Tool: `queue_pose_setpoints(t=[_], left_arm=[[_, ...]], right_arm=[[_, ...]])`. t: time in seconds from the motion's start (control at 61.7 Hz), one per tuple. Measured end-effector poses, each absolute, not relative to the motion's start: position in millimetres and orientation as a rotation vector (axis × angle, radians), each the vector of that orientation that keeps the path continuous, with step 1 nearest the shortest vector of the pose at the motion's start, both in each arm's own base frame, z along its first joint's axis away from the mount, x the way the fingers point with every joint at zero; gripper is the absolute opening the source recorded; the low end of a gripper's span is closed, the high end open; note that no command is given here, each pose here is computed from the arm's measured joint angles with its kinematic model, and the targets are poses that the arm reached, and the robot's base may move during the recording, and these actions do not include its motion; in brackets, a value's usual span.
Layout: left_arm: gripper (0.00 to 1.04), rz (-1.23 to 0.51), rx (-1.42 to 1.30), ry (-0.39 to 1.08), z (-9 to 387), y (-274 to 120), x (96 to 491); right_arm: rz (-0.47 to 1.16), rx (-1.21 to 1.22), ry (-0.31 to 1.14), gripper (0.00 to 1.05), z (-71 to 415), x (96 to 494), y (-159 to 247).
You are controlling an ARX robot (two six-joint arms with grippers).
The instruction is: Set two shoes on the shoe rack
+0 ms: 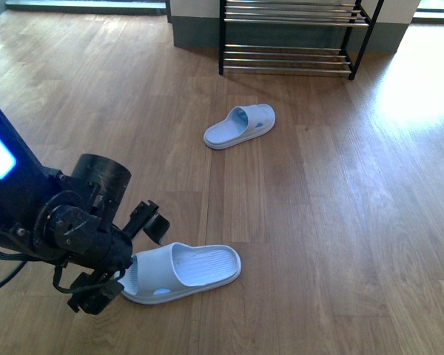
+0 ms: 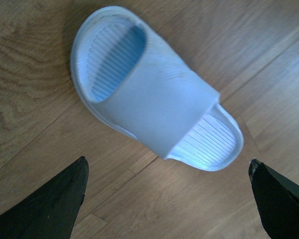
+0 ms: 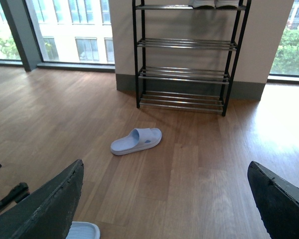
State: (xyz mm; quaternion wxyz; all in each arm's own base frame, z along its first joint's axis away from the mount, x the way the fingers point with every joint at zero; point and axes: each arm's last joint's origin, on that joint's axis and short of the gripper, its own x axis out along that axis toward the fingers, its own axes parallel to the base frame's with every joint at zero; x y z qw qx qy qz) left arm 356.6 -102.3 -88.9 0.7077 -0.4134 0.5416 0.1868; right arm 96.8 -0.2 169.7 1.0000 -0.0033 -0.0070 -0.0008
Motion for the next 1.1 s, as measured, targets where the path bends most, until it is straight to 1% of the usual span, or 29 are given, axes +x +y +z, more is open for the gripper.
queue_pose_setpoints(t=[0.162,0.259,0.34,0.583,0.713,0.81,1.102], left_arm=[[0.95,0.417,-0.972,1.243,-110.9,-109.0,366.3],[0.95,0.371,-1.029,1.256,-116.9,-125.5,377.7],[0.95,0.395,-1.034,1.280,-128.2,-131.8,378.0],[0.95,0.472,-1.030,1.313,-156.9,-130.6,373.2],[0.95,0.542,-0.977,1.325,-162.1,-126.6,368.2],[0.95,0.578,-0.882,1.324,-162.0,-122.7,368.7],[0.95,0.561,-0.649,1.272,-158.7,-104.6,383.1]], right_arm=[[-0.002,-0.007,-0.014,0.95,169.7,96.8,-0.2],[-0.002,-0.007,-0.014,0.95,169.7,96.8,-0.2],[-0.002,-0.007,-0.014,0.95,169.7,96.8,-0.2],[-0.002,-0.007,-0.014,0.95,169.7,96.8,-0.2],[-0.002,-0.007,-0.014,0.95,169.7,96.8,-0.2],[-0.002,-0.007,-0.014,0.95,169.7,96.8,-0.2],[-0.002,-0.007,-0.014,0.95,169.7,96.8,-0.2]])
